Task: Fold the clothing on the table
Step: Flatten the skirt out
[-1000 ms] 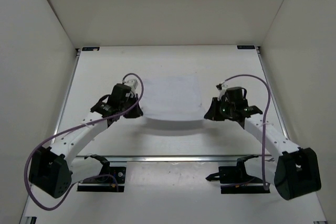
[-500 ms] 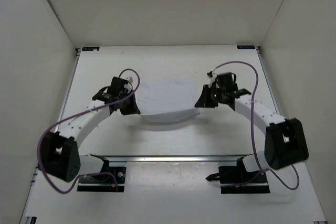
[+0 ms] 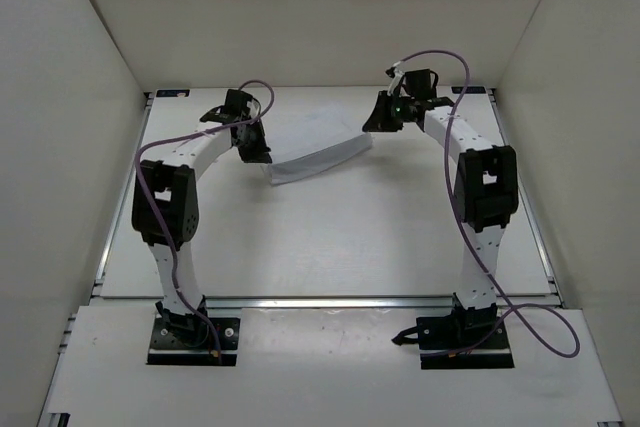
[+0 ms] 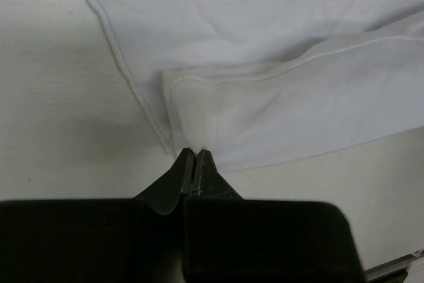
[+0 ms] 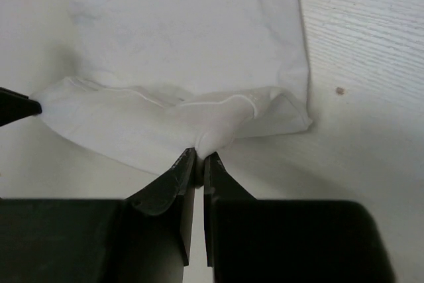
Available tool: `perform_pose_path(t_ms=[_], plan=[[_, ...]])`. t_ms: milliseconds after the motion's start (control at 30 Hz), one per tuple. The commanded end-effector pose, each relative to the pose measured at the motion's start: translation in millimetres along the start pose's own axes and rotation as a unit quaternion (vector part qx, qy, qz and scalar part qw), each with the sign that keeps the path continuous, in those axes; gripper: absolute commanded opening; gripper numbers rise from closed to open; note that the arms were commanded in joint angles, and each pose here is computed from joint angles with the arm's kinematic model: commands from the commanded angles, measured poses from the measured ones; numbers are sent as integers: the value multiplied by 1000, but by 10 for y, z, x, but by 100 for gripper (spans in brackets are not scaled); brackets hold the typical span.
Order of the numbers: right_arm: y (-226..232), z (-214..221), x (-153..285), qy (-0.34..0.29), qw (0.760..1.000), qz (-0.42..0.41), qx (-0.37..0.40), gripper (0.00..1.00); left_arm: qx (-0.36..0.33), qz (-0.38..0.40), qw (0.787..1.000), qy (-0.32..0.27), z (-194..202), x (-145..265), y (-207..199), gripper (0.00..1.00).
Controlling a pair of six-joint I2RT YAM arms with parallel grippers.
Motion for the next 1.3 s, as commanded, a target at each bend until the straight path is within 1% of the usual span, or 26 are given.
perform_pose_path(t_ms=[0, 133, 200, 267, 333, 367, 400, 433, 467, 500, 567, 600, 633, 667, 700, 733, 767, 800, 833, 867, 900, 967, 1000, 1067, 1133, 1267], plan=[[-117, -146, -41, 0, 1000, -11, 1, 0, 7, -14, 1000, 2, -38, 40, 45, 0], [-129, -251, 10, -10, 1000, -11, 3, 1, 9, -23, 999, -29, -160, 130, 101, 0], [-140, -204, 65, -5, 1000, -6, 7, 0, -2, -19, 999, -39, -221, 208, 65, 0], [-3, -261, 237, -23, 999, 4, 35, 0, -14, -9, 998, -63, -353, 346, 2, 0], [43, -198, 339, -32, 997, 31, 56, 0, -31, -3, 993, -111, -679, 569, -151, 0], [183, -303, 481, -59, 995, 31, 74, 0, -38, -12, 993, -107, -719, 583, -154, 0], [270, -339, 604, -78, 993, 31, 86, 0, -47, -10, 991, -124, -900, 671, -248, 0], [293, -339, 663, -84, 992, 37, 87, 0, -63, 2, 986, -155, -1101, 828, -372, 0], [385, -399, 782, -100, 990, 34, 93, 0, -67, 2, 986, -151, -1100, 825, -434, 0], [462, -375, 889, -101, 990, 33, 97, 0, -70, 7, 982, -173, -1185, 938, -494, 0], [525, -302, 974, -103, 988, 38, 110, 0, -74, 10, 984, -160, -1042, 937, -525, 0], [537, -180, 1027, -97, 988, 39, 110, 0, -80, 9, 984, -159, -969, 1003, -542, 0], [453, 5, 1002, -79, 990, 50, 102, 0, -86, -4, 987, -137, -785, 914, -517, 0], [521, 57, 1059, -84, 990, 45, 105, 0, -95, -4, 985, -144, -690, 1012, -574, 0], [481, 213, 1103, -77, 991, 42, 98, 0, -98, -14, 986, -133, -505, 992, -499, 0], [432, 457, 1060, -52, 994, 38, 83, 0, -101, -16, 988, -115, -247, 986, -450, 0], [414, 627, 1086, -42, 996, 36, 73, 0, -95, -25, 992, -81, 36, 833, -334, 0], [484, 693, 1164, -48, 995, 29, 79, 0, -89, -21, 994, -62, 284, 835, -257, 0], [497, 891, 1191, -36, 997, 29, 68, 0, -85, -10, 994, -73, 365, 962, -255, 0], [468, 1136, 1149, -12, 998, 31, 55, 0, -86, -8, 995, -57, 627, 999, -210, 0], [531, 1182, 1236, -20, 998, 26, 61, 0, -88, -6, 995, -54, 755, 1013, -221, 0], [504, 1592, 1261, 13, 999, 29, 29, 0, -88, -11, 996, -17, 1189, 1037, -76, 0], [535, 1662, 1314, 10, 999, 25, 23, 0, -81, -6, 997, -5, 1349, 1086, -27, 0], [491, 1962, 1394, 22, 999, 27, -9, 0, -71, 10, 997, 3, 1516, 1198, 32, 0], [467, 2115, 1429, 31, 999, 14, -38, 0, -64, 5, 998, 17, 1653, 1231, 128, 0], [497, 2266, 1463, 36, 998, -3, -48, 0, -57, 1, 998, 35, 1724, 1257, 214, 0]])
Point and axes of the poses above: each gripper's point midway between its finger pads, its own x axis back along the fingers, its own y axis along the line the jaws close on, z = x × y, the point moved 5 cm from there along x, back along the fingers, and after that the axes turned 2 degrees about -x, right-handed, at the moved point
